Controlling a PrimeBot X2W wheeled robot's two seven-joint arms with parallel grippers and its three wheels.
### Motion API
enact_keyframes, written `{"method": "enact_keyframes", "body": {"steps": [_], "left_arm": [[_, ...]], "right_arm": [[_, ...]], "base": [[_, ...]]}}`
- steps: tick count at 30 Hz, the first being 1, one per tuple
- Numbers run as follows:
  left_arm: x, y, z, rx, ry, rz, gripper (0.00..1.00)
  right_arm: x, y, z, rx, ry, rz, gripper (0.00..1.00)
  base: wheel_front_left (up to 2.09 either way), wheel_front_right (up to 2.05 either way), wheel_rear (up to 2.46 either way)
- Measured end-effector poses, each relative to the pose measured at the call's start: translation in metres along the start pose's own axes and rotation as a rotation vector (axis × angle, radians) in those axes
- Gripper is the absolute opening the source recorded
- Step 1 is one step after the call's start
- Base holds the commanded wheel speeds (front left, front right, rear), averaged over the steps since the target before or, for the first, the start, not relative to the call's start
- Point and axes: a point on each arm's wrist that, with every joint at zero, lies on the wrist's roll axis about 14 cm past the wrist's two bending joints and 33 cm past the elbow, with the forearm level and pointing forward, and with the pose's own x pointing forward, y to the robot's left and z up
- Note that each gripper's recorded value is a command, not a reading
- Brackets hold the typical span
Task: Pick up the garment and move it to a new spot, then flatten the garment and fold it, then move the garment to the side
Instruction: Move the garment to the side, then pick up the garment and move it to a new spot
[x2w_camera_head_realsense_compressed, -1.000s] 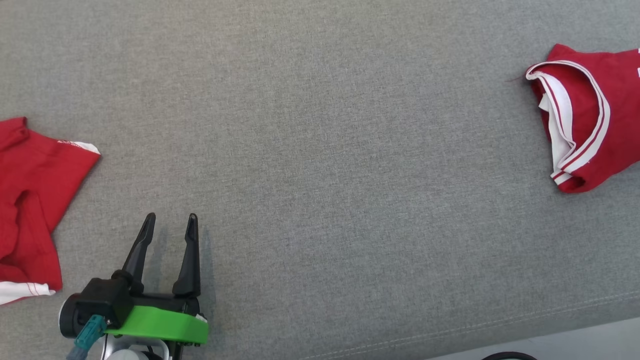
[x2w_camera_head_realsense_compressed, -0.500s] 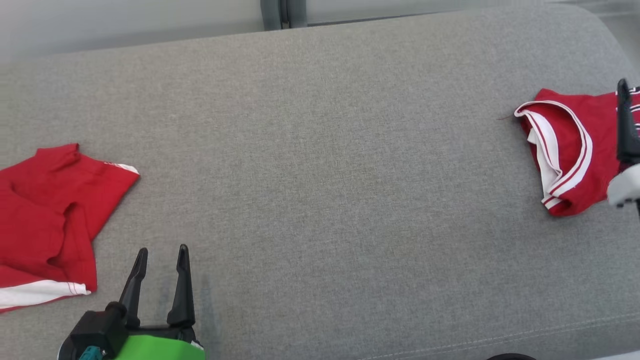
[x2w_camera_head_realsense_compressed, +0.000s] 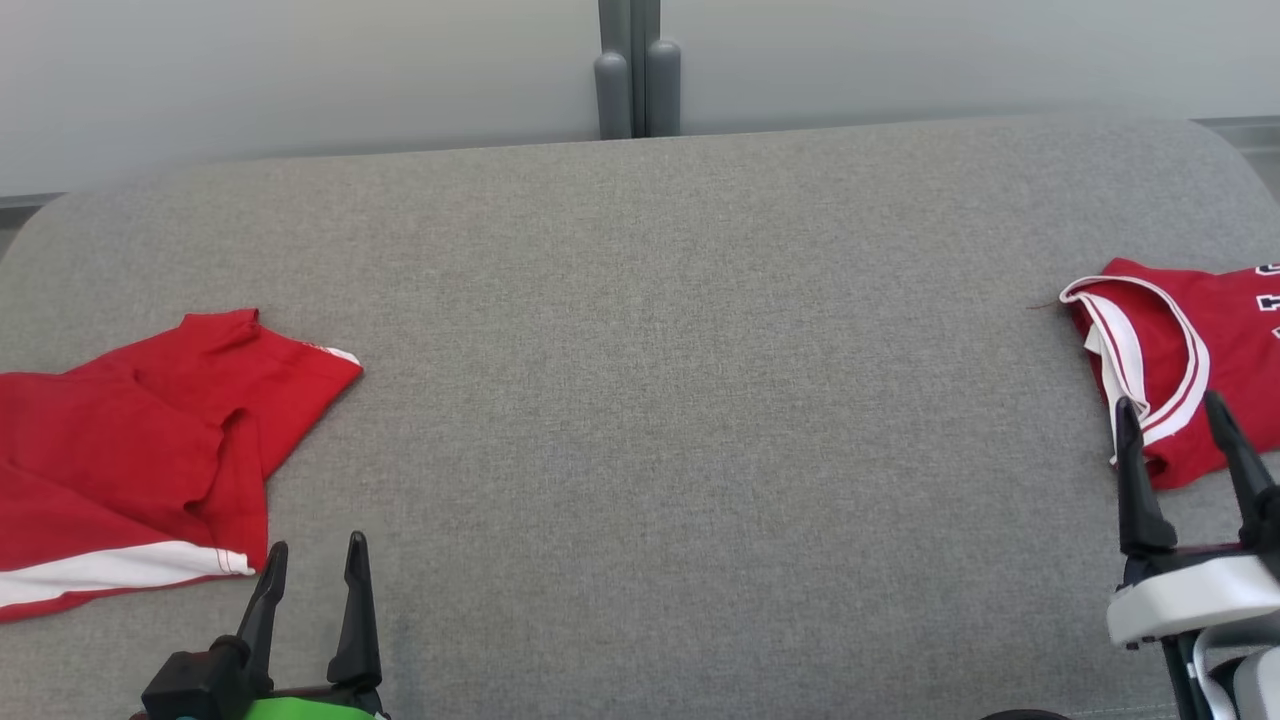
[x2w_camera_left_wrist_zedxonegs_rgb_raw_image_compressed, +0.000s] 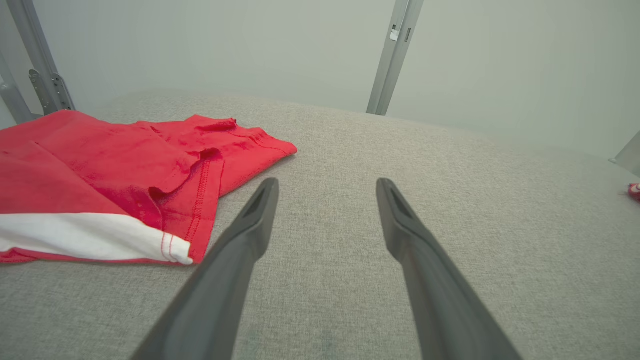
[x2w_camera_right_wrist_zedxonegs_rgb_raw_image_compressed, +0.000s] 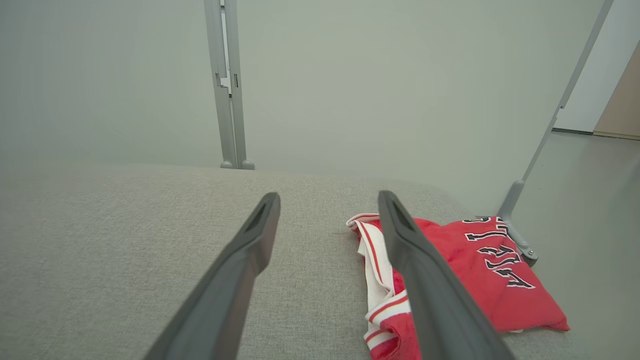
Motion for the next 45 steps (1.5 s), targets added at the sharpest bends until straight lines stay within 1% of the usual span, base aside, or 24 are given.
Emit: {"method": "enact_keyframes", "body": {"steps": [7,12,21,45], "left_arm": [[-0.016,0.012,-0.001,0.0,0.003,0.039,1.0],[-0.02,0.011,-0.002,-0.001,0.005,0.037,1.0],[-0.021,0.011,-0.002,0.0,0.004,0.037,1.0],[-0.023,0.012,-0.002,0.004,0.002,0.04,1.0]], "right_arm": [[-0.029,0.024,-0.019,0.053,0.063,0.009,1.0],[-0.049,0.033,-0.037,0.08,0.125,0.0,1.0],[-0.054,0.035,-0.039,0.093,0.129,-0.012,1.0],[-0.046,0.046,-0.037,0.093,0.122,0.025,1.0]], "base": [[0.0,0.0,0.0],[0.0,0.0,0.0],[0.0,0.0,0.0],[0.0,0.0,0.0]]}}
